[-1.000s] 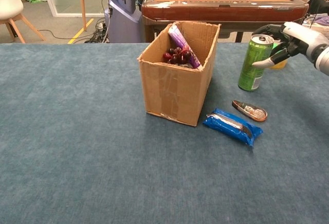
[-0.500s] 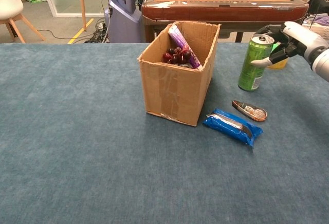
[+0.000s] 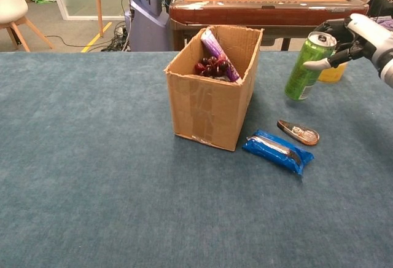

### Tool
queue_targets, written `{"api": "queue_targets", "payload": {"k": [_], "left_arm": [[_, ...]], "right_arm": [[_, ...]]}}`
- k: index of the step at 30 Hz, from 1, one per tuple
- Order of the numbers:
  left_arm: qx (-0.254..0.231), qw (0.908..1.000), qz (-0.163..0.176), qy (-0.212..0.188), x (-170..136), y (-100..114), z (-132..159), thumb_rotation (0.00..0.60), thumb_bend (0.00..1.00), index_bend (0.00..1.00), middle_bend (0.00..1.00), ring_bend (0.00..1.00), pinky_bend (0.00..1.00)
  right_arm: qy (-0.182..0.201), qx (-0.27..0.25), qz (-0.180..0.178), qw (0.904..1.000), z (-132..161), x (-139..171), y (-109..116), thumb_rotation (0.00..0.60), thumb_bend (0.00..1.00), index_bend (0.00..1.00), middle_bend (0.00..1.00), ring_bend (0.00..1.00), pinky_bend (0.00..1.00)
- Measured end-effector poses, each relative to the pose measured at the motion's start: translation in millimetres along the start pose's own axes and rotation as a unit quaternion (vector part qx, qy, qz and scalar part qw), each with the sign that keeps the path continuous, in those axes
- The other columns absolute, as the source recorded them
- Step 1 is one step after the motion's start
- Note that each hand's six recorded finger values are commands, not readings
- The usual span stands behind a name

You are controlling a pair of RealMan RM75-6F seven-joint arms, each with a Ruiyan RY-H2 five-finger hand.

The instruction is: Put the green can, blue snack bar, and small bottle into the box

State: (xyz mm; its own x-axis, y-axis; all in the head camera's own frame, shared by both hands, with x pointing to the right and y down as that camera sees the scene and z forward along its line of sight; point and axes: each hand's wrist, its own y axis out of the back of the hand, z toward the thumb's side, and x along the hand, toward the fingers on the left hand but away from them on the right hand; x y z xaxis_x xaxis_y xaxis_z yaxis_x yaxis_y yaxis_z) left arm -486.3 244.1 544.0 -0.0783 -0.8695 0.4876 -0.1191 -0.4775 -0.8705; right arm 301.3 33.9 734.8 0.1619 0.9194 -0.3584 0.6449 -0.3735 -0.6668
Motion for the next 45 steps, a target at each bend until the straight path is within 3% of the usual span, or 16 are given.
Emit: {"api": "queue_targets", "payload": {"k": [8, 18, 27, 35, 45], "left_arm": [[0.001, 1.0, -0.001, 0.0, 0, 0, 0, 0.6, 0.31, 0.29, 0.32, 0.27, 0.45], [0.01, 0.9999, 0.0, 0.005, 1, -2, -1, 0.6, 0.31, 0.29, 0.32, 0.27, 0.45], [0.006, 1.0, -0.001, 0.005, 2, -1, -1, 0.6, 0.31, 0.29, 0.32, 0.27, 0.45], [0.002, 1.0, 0.002, 0.006, 1, 1, -2, 0.6, 0.31, 0.29, 0.32, 0.27, 0.45], [-0.005, 0.9999, 0.009, 0.007, -1, 7, -4, 0.6, 0.31, 0.29, 0.32, 0.27, 0.45]], "right_arm": [[0.061, 0.035, -0.019, 0.9974, 31, 2, 18, 0.6, 0.18, 0.52, 0.53, 0.48, 0.64], [0.149, 0.053, -0.037, 0.9867, 104, 16, 38, 0.6, 0.18, 0.52, 0.54, 0.49, 0.64], [0.197, 0.073, -0.056, 0.9761, 161, 21, 51, 0.6, 0.19, 0.52, 0.54, 0.49, 0.64], [0.208, 0.089, -0.044, 0.9731, 183, 7, 30, 0.6, 0.19, 0.53, 0.54, 0.49, 0.64], [0.191, 0.116, -0.022, 0.9746, 175, -11, -8, 0.6, 0.17, 0.55, 0.53, 0.49, 0.64]]}}
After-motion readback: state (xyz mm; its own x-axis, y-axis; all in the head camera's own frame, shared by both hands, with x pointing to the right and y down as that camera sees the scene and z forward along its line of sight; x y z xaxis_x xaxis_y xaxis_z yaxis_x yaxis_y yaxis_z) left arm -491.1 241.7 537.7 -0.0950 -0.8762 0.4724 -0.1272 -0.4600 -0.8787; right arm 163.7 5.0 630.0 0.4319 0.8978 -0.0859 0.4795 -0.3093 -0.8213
